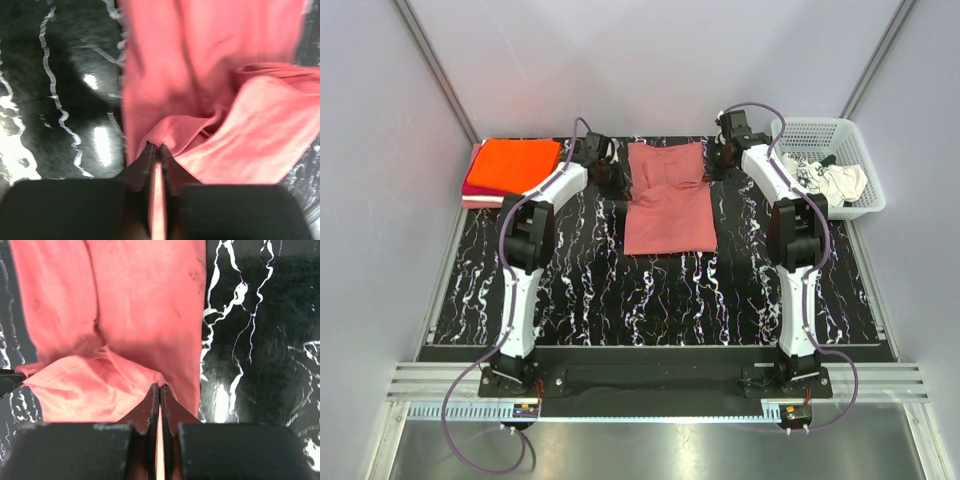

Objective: Fold and stack the t-shirts
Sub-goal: Fold the tshirt

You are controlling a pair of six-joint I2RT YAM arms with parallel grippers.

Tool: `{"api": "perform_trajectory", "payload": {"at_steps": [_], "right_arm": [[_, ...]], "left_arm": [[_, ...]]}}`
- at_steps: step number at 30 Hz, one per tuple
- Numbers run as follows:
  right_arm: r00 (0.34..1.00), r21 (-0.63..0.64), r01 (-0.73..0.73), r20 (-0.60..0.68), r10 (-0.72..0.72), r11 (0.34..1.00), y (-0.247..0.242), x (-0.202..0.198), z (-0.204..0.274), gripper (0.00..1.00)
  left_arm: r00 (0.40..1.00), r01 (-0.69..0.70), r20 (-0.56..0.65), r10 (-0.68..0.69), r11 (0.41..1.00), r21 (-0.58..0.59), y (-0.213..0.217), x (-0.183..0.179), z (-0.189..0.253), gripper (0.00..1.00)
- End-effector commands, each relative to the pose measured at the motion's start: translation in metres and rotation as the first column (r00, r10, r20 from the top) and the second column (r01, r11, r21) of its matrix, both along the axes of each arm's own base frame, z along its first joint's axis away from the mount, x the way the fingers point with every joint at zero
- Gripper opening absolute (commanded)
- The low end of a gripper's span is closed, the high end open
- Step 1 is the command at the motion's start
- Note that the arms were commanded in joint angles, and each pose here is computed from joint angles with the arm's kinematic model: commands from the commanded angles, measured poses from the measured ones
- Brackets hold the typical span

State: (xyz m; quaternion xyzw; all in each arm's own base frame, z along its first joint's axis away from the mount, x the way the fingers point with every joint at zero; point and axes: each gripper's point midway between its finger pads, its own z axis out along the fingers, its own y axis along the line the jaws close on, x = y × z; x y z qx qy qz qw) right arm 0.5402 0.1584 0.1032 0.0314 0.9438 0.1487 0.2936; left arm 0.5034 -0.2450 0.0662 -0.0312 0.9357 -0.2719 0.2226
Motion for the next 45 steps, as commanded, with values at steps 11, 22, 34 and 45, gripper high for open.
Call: {"api": "perform_trajectory", "payload": {"at_steps": [11, 22, 34, 45], "right_arm": [[0.998, 0.069, -0.010, -0.069, 0.015, 0.998, -0.021, -0.003, 0.024, 0.54], [0.962, 0.166, -0.110, -0.230, 0.147, 0.980, -0.016, -0.125, -0.015, 0.56], [0.943, 0.229, -0.086, -0.296, 0.154, 0.970, -0.010, -0.159, -0.062, 0.39], [0.941, 0.159, 0.026, -0.337, 0.030, 0.987, -0.020, -0.251, -0.052, 0.05]], "left_arm": [[0.989, -0.040, 0.148, 0.016, 0.986, 0.161, 0.044, 0.005, 0.057, 0.45], [0.997, 0.078, 0.003, -0.080, 0.985, 0.153, 0.012, -0.099, 0.000, 0.52], [0.986, 0.158, -0.085, -0.144, 0.968, 0.193, 0.002, -0.136, -0.039, 0.08], [0.988, 0.139, -0.080, -0.129, 0.980, 0.141, 0.003, -0.222, -0.023, 0.23]]}}
